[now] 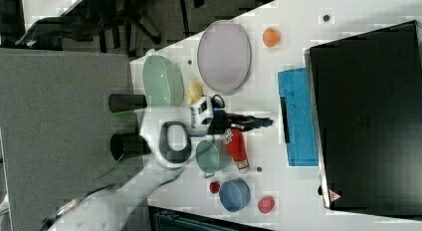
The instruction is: Flap open oven.
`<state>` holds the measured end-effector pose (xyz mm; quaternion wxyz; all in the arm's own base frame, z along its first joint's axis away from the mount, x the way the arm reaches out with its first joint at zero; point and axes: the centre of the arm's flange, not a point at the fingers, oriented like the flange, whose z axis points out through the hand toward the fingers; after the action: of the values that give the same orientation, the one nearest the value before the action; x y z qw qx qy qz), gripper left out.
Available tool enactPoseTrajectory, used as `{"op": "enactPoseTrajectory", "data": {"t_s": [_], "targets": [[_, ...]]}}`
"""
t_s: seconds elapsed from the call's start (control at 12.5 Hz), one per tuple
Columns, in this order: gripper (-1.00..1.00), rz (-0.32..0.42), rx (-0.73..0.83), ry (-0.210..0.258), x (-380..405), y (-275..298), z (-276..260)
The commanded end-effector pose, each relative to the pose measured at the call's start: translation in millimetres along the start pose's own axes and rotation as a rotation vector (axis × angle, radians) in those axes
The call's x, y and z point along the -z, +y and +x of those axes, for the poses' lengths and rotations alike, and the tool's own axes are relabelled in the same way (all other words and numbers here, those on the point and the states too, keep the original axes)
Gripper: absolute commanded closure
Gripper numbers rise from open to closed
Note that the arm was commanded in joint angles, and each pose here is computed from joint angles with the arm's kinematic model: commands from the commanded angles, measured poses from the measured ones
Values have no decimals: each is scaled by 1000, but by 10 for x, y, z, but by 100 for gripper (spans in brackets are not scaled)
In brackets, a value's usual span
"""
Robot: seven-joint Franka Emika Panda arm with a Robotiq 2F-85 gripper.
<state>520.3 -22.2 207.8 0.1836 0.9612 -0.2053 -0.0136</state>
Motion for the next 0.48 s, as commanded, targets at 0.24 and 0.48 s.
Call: {"op": "enactPoseTrajectory", "data": {"t_s": [0.24, 0.48], "targets": [[65, 330, -456, 8, 1783, 681, 465], [65, 353, -497, -96, 2668, 1134, 323]]}}
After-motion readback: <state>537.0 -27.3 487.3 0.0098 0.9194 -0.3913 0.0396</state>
